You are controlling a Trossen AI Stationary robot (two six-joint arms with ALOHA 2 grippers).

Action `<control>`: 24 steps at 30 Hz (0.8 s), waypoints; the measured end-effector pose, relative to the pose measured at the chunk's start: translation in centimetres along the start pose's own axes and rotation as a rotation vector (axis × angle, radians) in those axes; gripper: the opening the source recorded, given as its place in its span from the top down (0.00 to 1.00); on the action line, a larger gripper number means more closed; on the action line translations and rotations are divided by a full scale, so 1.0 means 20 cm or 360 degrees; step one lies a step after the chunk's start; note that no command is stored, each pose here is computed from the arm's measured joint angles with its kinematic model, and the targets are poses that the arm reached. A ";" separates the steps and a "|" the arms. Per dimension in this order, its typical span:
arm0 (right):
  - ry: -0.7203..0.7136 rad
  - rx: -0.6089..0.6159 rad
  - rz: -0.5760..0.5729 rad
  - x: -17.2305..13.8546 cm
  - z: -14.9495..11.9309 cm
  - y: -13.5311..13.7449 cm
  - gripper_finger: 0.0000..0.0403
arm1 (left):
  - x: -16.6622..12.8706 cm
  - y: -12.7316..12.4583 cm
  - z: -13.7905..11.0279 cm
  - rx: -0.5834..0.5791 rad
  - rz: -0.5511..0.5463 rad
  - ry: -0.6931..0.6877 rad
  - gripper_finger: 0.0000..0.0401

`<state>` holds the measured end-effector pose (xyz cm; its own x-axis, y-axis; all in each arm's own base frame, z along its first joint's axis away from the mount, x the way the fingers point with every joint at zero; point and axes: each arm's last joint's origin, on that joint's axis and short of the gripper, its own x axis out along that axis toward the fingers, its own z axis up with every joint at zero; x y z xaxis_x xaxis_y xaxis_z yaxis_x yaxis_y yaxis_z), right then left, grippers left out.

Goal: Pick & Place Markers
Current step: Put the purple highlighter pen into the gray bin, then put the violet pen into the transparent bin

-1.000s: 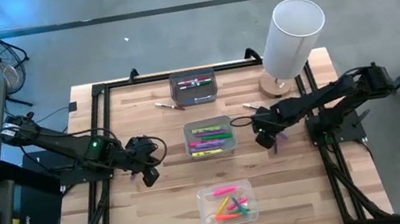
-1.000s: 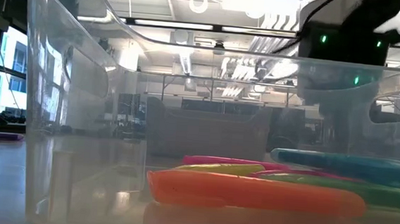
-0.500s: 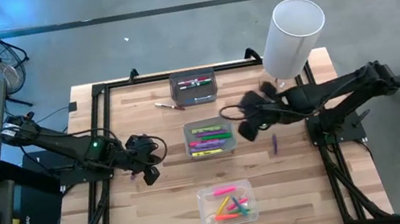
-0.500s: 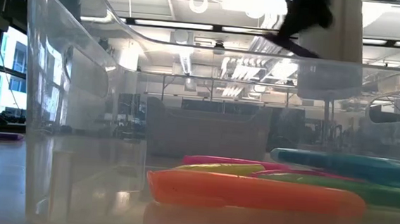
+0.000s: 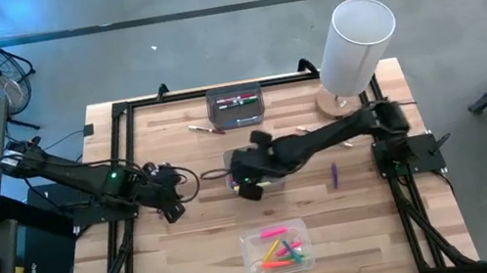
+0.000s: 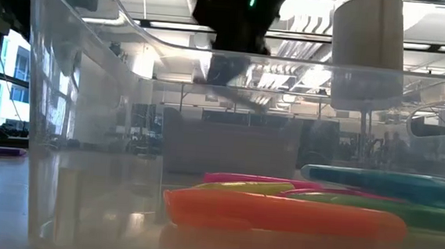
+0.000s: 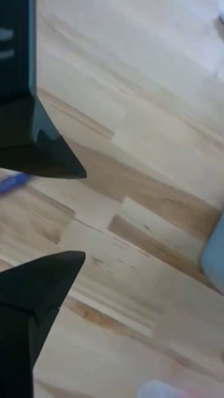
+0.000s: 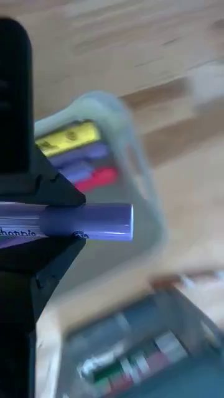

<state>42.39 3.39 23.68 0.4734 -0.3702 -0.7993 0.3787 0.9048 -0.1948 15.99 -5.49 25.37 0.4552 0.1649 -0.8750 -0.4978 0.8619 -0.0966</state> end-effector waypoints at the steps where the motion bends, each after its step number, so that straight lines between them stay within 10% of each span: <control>1: 0.0059 -0.0019 0.0013 0.05 -0.02 0.02 0.81 | -0.01 0.01 -0.01 0.0005 0.0014 0.0010 0.50; 10: 0.0210 0.0100 0.0019 0.10 -0.07 0.03 0.67 | -0.02 0.05 -0.03 0.0008 0.0099 0.0049 0.47; 24: -0.0034 0.0386 -0.0101 -0.60 -0.28 -0.12 0.67 | 0.15 -0.03 -0.07 -0.0278 0.0362 0.0499 0.47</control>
<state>31.38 6.88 30.48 0.4585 -0.4313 -0.7771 0.5867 0.8037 -0.0999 16.58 -6.16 22.03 0.0862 0.1641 -0.9827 -0.6894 0.7218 0.0601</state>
